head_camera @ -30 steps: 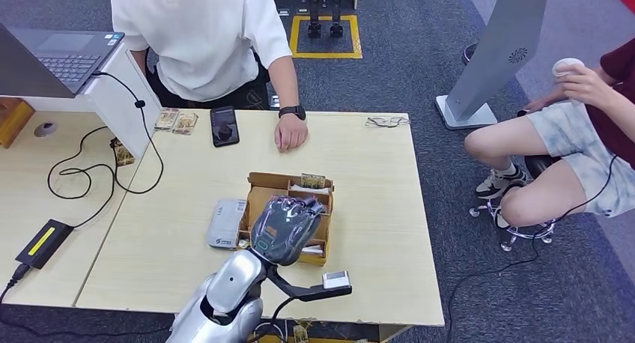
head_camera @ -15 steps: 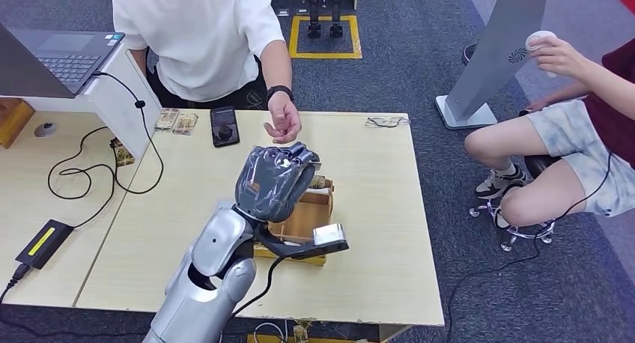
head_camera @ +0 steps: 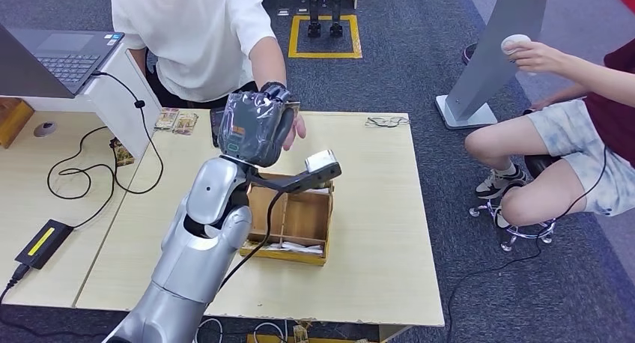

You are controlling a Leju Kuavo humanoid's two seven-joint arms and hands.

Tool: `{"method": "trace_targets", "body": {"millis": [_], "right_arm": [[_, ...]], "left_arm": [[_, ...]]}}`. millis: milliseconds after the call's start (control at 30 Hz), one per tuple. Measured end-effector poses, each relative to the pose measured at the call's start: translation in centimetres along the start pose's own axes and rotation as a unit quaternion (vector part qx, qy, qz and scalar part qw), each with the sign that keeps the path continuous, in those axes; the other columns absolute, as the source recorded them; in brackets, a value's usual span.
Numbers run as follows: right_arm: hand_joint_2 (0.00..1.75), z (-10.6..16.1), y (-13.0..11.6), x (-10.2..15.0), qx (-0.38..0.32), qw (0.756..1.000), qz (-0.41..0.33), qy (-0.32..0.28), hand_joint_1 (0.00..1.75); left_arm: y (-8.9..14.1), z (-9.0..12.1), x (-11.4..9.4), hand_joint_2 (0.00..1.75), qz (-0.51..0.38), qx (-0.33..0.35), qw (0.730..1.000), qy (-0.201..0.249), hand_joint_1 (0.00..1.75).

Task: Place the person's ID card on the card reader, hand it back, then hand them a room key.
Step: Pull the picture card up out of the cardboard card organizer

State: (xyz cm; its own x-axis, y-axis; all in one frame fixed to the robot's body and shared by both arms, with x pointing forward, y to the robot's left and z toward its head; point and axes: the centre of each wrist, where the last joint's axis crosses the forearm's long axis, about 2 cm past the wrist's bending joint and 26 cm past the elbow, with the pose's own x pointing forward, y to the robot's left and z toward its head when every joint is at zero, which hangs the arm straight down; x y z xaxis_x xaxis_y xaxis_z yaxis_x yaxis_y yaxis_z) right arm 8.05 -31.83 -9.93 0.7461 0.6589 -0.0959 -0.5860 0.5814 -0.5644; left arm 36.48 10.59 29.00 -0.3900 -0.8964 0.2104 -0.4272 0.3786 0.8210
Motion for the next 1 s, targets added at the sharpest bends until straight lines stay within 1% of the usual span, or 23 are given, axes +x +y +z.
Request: {"method": "trace_targets", "body": {"millis": [167, 267, 367, 400, 500, 600, 733, 1000], "right_arm": [[0.0, 0.1, 0.2, 0.0, 0.005, 1.0, 0.001, -0.001, 0.0], [0.0, 0.1, 0.3, 0.0, 0.008, 1.0, 0.001, -0.001, 0.0], [0.0, 0.1, 0.4, 0.0, 0.009, 1.0, 0.002, -0.001, 0.0], [0.0, 0.1, 0.5, 0.0, 0.01, 1.0, 0.002, -0.001, 0.0], [0.0, 0.2, 0.6, 0.0, 0.012, 1.0, 0.002, 0.001, 0.0], [0.0, 0.2, 0.6, -0.1, 0.013, 1.0, 0.002, 0.002, 0.0], [0.0, 0.2, 0.7, -0.1, 0.014, 1.0, 0.002, 0.002, 0.0], [0.0, 0.2, 0.8, -0.2, 0.015, 1.0, 0.002, 0.002, 0.0]], "left_arm": [[-0.6, -0.7, -0.6, 1.75, 0.004, -0.02, 0.999, 0.039, 1.75], [-1.0, -1.0, -0.9, 1.75, 0.003, -0.031, 0.998, 0.053, 1.75], [-1.4, -1.1, -1.1, 1.75, 0.002, -0.04, 0.997, 0.061, 1.64], [-1.6, -1.1, -1.2, 1.75, 0.001, -0.044, 0.997, 0.065, 1.2], [-2.0, -1.0, -1.4, 1.75, 0.0, -0.054, 0.996, 0.074, 0.0], [-2.4, -0.9, -1.3, 1.75, -0.003, -0.061, 0.995, 0.075, 0.0], [-2.6, -0.8, -1.3, 0.0, -0.01, -0.062, 0.996, 0.069, 0.0], [-2.2, -0.8, -1.1, 0.0, -0.004, -0.05, 0.998, 0.046, 0.0]]}}
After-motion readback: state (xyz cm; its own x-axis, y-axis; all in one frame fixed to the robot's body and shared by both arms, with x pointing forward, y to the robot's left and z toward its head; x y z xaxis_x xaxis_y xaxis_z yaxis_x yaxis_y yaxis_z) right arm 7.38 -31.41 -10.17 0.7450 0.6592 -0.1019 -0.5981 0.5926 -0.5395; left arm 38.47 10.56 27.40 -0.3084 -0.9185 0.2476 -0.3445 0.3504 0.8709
